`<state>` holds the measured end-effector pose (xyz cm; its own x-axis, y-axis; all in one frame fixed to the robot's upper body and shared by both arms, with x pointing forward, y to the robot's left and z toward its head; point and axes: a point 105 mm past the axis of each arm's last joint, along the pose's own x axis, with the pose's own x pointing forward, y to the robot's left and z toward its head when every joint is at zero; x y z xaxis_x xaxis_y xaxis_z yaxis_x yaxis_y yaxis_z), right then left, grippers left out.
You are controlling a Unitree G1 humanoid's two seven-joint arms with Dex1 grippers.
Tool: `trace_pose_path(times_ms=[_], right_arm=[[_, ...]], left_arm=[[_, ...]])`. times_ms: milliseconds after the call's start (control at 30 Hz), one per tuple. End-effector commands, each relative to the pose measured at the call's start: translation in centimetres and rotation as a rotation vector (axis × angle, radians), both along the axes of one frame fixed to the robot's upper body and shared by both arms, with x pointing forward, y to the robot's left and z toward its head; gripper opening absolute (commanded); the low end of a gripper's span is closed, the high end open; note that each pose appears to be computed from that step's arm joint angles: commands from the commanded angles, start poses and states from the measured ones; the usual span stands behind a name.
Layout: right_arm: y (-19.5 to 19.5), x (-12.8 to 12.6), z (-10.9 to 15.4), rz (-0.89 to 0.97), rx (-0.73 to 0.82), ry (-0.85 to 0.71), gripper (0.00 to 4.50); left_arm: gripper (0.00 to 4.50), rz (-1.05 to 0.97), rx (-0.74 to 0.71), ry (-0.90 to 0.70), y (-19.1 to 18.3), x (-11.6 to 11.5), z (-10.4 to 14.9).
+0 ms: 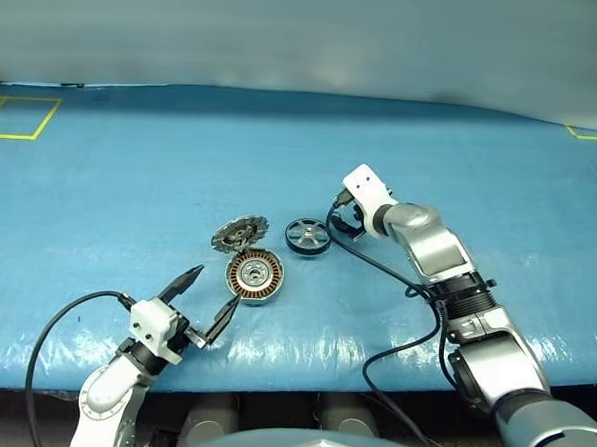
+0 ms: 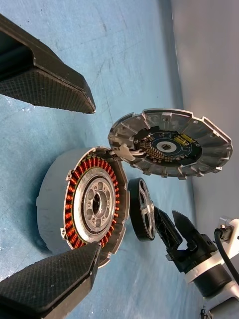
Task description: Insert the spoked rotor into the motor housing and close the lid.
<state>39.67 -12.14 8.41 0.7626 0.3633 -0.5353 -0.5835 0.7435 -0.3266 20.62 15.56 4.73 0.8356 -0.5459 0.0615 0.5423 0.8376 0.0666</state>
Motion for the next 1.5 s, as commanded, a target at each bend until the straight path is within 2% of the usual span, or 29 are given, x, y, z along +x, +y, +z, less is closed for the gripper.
trace_pose_path(times_ms=[33,600,733,967,1033,1133,1267,1500], right_arm=[[0.4,0.4,1.0,0.018,0.017,-0.036,4.5],[0.3,0.0,-2.3,-0.096,0.111,0.067,4.5],[0.4,-0.5,-2.8,-0.116,0.13,0.092,3.26],[0.4,-1.4,-4.2,-0.154,0.145,0.144,3.26],[0.2,-1.5,-4.4,-0.167,0.143,0.15,2.91],[0.1,-1.7,-4.7,-0.185,0.149,0.161,2.08],[0.1,-2.0,-5.0,-0.208,0.174,0.179,0.75],[-0.1,-2.0,-4.7,-0.219,0.166,0.148,0.66]], left_arm=[[4.48,-0.004,-0.008,-0.031,0.1,-0.1,0.5],[4.48,-0.045,-0.018,-0.011,-0.5,0.3,0.6],[4.5,-0.052,-0.023,-0.008,-0.8,0.4,0.6],[4.5,-0.057,-0.025,-0.006,-1.1,0.6,0.7],[4.5,-0.057,-0.022,-0.006,-1.2,0.6,0.8],[4.5,-0.06,-0.023,-0.004,-1.3,0.6,0.9],[4.5,-0.06,-0.025,-0.002,-1.4,0.6,1.0],[4.5,-0.059,-0.025,-0.004,-1.7,0.7,1.2]])
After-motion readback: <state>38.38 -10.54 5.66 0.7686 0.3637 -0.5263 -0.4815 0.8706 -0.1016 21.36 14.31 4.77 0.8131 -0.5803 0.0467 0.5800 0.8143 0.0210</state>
